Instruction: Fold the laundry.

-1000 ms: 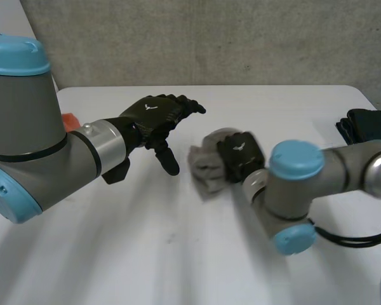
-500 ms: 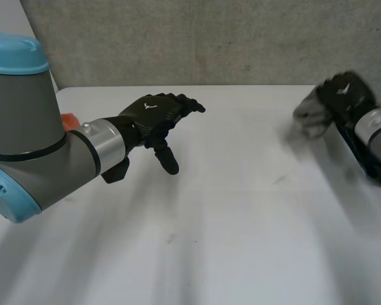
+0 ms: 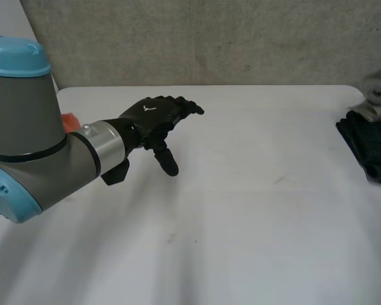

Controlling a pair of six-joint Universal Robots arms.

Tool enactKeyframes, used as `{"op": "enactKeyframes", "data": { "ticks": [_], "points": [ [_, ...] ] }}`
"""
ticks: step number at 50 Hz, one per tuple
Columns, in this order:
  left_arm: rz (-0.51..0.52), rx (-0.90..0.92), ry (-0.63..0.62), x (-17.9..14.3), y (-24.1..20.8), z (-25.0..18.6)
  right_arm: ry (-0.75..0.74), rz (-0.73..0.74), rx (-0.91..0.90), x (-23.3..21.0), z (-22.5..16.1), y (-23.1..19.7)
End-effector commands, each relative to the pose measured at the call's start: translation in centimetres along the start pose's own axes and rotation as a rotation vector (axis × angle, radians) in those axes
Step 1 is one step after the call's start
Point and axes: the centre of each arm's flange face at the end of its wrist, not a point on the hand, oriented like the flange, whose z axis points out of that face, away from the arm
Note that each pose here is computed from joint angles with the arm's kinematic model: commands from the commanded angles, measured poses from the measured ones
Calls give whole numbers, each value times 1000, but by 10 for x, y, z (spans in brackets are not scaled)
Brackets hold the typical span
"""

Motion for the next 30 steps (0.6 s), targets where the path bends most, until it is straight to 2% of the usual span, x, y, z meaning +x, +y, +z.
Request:
{"op": "enactKeyframes", "data": {
  "ticks": [1,6,11,21,27,30],
  "points": [
    [2,9,1,1,3,2,-29,37,-132,5,-40,54],
    [-20,14,-1,0,2,3,-99,39,-154,-1,-53,56],
    [-27,15,1,0,2,2,-117,76,-203,4,-57,29],
    [-25,24,-3,-1,-1,1,-91,110,-278,27,-61,-79],
    [-21,35,-7,-2,-5,-1,-124,127,-267,-38,-43,-168],
    [-13,58,-13,-2,-13,-5,-112,145,-254,-64,-39,-191]
  ]
}}
